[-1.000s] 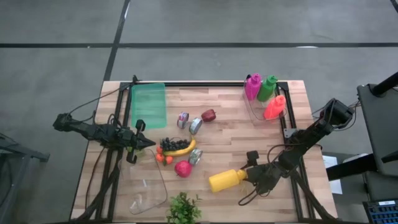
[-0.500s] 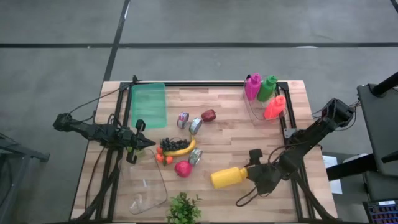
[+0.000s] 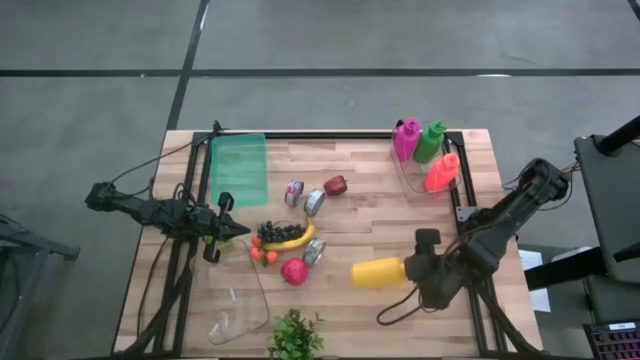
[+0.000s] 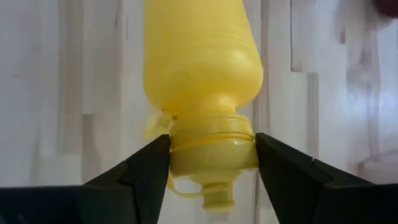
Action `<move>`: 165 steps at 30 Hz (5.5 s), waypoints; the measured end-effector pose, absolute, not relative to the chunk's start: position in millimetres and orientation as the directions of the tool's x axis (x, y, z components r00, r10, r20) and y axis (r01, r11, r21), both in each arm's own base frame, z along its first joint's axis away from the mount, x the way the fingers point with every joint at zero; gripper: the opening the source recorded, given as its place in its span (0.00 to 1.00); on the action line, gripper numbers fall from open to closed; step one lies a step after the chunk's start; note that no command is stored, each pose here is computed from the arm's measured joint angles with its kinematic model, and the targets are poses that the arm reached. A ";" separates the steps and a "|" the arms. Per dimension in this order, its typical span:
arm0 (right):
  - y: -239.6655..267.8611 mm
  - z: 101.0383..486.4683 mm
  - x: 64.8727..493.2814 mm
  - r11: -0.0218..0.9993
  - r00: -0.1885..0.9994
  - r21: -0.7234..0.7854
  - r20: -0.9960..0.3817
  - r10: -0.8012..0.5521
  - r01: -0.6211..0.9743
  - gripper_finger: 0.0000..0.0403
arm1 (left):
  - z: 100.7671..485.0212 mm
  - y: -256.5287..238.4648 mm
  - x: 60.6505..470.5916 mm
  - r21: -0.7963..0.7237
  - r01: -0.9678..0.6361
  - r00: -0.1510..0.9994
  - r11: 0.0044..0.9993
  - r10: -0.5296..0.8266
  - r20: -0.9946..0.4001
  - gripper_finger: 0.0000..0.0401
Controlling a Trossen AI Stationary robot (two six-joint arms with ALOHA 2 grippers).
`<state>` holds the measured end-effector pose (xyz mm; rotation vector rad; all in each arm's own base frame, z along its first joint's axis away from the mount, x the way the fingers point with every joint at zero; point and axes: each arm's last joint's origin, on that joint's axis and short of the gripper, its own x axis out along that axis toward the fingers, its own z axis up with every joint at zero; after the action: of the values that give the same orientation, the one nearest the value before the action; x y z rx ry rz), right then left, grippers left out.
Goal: Pick & Place Food Item
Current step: Put the yellow tumbler bottle into the top right transparent bin
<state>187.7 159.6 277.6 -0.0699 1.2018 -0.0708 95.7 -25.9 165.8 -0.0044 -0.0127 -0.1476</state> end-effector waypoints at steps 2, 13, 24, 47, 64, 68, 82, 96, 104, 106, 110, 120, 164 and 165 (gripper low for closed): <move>157.1 287.4 188.5 0.997 0.327 -0.070 -0.942 -0.073 0.022 0.51 | 165.8 -25.9 95.7 -0.004 0.147 0.989 0.989 -0.147 0.013 0.00; 140.3 313.3 197.0 0.995 0.218 0.051 -0.975 0.032 0.081 0.54 | 165.8 -25.9 95.7 -0.004 0.147 0.989 0.989 -0.147 0.013 0.00; 136.4 310.5 197.0 0.985 0.155 0.095 -0.985 0.073 0.142 0.56 | 165.8 -25.9 95.7 -0.003 0.147 0.989 0.989 -0.147 0.013 0.00; 135.8 309.0 197.5 0.988 0.166 0.078 -0.985 0.055 0.134 0.56 | 165.8 -25.9 95.7 -0.004 0.147 0.989 0.989 -0.147 0.013 0.00; 126.4 306.3 193.3 0.763 0.173 -0.021 -0.969 -0.174 0.646 0.56 | 165.9 -25.9 95.7 -0.004 0.147 0.989 0.989 -0.147 0.013 0.00; 124.8 304.2 186.9 0.630 0.162 -0.043 -0.951 -0.264 0.775 0.56 | 165.7 -25.9 95.7 -0.003 0.147 0.989 0.989 -0.147 0.013 0.00; 114.2 274.1 163.5 0.350 0.022 -0.102 -0.942 -0.335 0.931 0.56 | 165.9 -25.9 95.7 -0.004 0.147 0.989 0.989 -0.147 0.013 0.00; 84.7 246.6 121.6 0.111 0.026 -0.001 -0.972 -0.235 0.994 0.58 | 165.9 -25.9 95.7 -0.004 0.147 0.989 0.989 -0.147 0.013 0.00; 81.2 239.7 116.3 0.065 0.024 0.010 -0.977 -0.211 0.998 0.83 | 165.8 -25.9 95.7 -0.004 0.147 0.989 0.989 -0.147 0.013 0.00; 80.6 236.2 115.0 0.036 0.010 0.002 -0.977 -0.211 0.999 0.88 | 165.8 -25.9 95.7 -0.004 0.147 0.989 0.989 -0.147 0.013 0.00; 81.1 226.4 114.8 0.001 -0.012 -0.012 -0.979 -0.203 1.000 0.90 | 165.8 -25.9 95.7 -0.004 0.147 0.989 0.989 -0.147 0.013 0.00; 80.1 211.0 111.9 -0.069 -0.058 -0.045 -0.979 -0.197 0.997 0.90 | 165.8 -25.9 95.7 -0.003 0.147 0.989 0.989 -0.147 0.013 0.00; 103.8 173.5 153.3 0.144 -0.037 -0.055 -0.992 -0.121 0.988 0.90 | 165.8 -25.9 95.7 -0.003 0.147 0.989 0.989 -0.147 0.013 0.00; 104.1 172.9 153.7 0.147 -0.038 -0.056 -0.992 -0.121 0.988 0.90 | 165.8 -25.9 95.7 -0.003 0.147 0.989 0.989 -0.147 0.013 0.00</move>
<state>153.7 104.1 172.9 0.9895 1.2232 -1.1848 95.7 -25.9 165.8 -0.0044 -0.0127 -0.1473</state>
